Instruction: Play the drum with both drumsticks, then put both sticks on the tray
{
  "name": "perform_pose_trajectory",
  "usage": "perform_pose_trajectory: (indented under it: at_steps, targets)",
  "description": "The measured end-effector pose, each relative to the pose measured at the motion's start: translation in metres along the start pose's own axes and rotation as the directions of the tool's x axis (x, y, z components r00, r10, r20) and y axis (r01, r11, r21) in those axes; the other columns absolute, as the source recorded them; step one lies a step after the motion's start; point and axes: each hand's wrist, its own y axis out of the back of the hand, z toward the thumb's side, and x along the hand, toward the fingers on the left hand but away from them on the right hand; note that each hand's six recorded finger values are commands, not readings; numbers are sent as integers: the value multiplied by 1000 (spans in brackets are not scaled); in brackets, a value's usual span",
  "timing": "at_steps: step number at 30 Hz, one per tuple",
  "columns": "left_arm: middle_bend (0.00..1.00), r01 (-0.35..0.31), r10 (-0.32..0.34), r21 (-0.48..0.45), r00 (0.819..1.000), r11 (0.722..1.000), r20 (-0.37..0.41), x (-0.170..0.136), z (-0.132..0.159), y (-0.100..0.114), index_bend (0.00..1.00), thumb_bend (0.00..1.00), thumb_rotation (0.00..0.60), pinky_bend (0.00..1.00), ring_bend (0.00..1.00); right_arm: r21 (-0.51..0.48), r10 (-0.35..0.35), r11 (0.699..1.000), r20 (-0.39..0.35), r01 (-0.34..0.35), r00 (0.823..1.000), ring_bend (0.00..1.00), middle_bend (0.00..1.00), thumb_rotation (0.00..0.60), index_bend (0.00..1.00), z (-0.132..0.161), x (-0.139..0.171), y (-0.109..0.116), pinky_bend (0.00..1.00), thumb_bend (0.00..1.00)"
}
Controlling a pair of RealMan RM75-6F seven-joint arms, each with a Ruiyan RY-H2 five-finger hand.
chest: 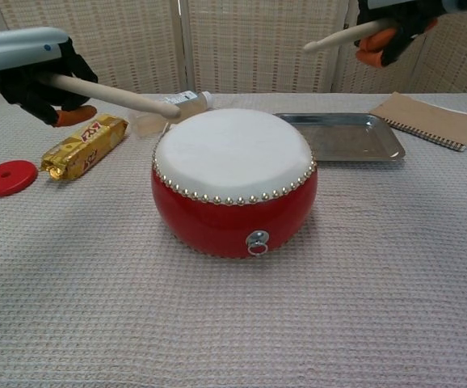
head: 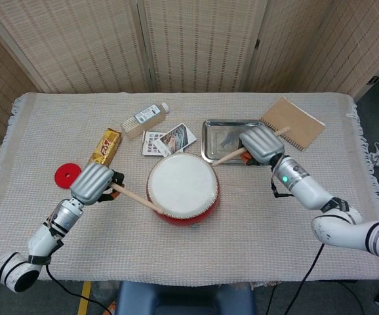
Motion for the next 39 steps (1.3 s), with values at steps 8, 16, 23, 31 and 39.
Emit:
perform_pose_trajectory:
  at_steps: [8, 16, 23, 31, 39]
  targets:
    - [1000, 9, -10, -10, 996, 1000, -87, 21, -3, 7, 1000, 793, 600, 1000, 1000, 110, 46, 993, 1, -46, 999, 1000, 1000, 600, 1000, 30, -32, -25, 1000, 624]
    - [1000, 39, -30, 44, 984, 998, -176, 36, -4, -3, 1000, 793, 600, 1000, 1000, 255, 82, 963, 32, -87, 996, 1000, 1000, 600, 1000, 37, -45, -53, 1000, 623]
    - [1000, 48, -37, 45, 975, 998, -219, 50, 12, -23, 1000, 791, 600, 1000, 1000, 297, 48, 953, 65, -65, 997, 1000, 1000, 600, 1000, 39, -45, -48, 1000, 623]
    - [1000, 68, -49, 70, 970, 995, -236, 58, 23, -49, 1000, 792, 600, 1000, 1000, 132, -32, 991, 7, 30, 999, 1000, 1000, 600, 1000, 55, -34, -15, 1000, 623]
    - [1000, 58, -26, 108, 962, 992, -271, 60, 17, -56, 1000, 792, 600, 1000, 1000, 219, 26, 975, -1, -25, 1000, 1000, 1000, 600, 1000, 56, -38, -40, 1000, 624]
